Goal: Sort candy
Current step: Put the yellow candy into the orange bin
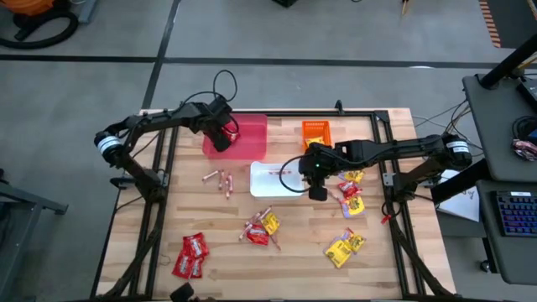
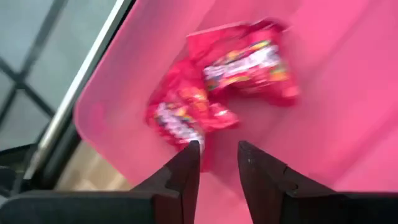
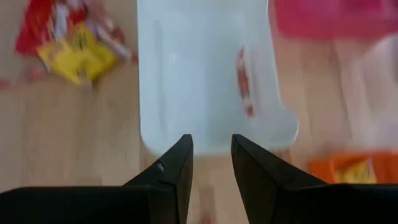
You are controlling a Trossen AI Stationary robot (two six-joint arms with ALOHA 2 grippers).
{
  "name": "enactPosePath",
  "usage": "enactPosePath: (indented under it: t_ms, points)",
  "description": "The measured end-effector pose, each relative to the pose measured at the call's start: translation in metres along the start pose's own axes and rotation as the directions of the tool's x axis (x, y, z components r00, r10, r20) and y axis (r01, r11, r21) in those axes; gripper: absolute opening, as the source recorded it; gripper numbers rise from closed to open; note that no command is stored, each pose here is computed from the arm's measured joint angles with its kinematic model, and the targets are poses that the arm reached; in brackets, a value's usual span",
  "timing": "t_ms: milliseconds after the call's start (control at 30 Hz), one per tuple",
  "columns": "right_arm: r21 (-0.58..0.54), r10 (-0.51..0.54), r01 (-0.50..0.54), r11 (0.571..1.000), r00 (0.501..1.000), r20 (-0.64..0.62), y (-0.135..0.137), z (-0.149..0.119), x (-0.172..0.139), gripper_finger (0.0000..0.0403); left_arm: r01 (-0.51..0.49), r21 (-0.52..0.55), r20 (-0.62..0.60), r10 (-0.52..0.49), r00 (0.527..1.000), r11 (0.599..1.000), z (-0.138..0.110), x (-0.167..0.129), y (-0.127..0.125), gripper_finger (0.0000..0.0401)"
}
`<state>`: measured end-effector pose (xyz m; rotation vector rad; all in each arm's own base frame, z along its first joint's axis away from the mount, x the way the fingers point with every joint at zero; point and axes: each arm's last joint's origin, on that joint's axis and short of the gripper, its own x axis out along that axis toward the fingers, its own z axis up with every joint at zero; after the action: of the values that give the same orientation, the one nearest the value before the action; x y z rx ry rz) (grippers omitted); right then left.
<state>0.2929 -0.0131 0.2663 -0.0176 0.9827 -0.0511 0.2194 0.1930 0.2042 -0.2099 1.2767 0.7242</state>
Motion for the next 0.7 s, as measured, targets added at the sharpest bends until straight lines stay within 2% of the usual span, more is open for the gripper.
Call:
enactPosePath:
  t_ms: [133, 233, 300, 433, 533, 633, 700]
  points:
    - [-0.063, -0.013, 0.025, 0.998, 0.983, 0.183, -0.003, 0.015, -0.001, 0.0104, 0.074, -0.039, 0.099, -0.070, 0.993, 0.997, -0.003, -0.026, -0.014, 0.0092]
    - [-0.088, -0.046, 0.082, 0.993, 0.932, 0.359, -0.008, 0.027, -0.002, 0.0100, 0.104, -0.032, 0.182, -0.096, 0.979, 0.994, -0.010, -0.049, -0.028, 0.0088]
    - [-0.085, -0.107, 0.165, 0.983, 0.879, 0.465, -0.012, 0.034, -0.002, 0.0095, 0.133, -0.034, 0.251, -0.120, 0.960, 0.991, -0.013, -0.065, -0.038, 0.0086]
    - [0.028, -0.278, 0.343, 0.939, 0.708, 0.650, -0.024, 0.045, -0.008, 0.0082, 0.222, -0.018, 0.399, -0.197, 0.895, 0.975, -0.021, -0.093, -0.063, 0.0084]
    - [0.108, -0.339, 0.381, 0.918, 0.616, 0.711, -0.035, 0.046, -0.011, 0.0071, 0.287, 0.056, 0.491, -0.276, 0.826, 0.956, -0.032, -0.106, -0.087, 0.0084]
    - [0.158, -0.354, 0.350, 0.923, 0.618, 0.701, -0.040, 0.044, -0.010, 0.0061, 0.365, 0.118, 0.562, -0.365, 0.742, 0.923, -0.046, -0.111, -0.110, 0.0084]
    - [0.194, -0.332, 0.274, 0.942, 0.669, 0.665, -0.038, 0.040, -0.008, 0.0055, 0.430, 0.157, 0.610, -0.429, 0.666, 0.889, -0.055, -0.112, -0.127, 0.0084]
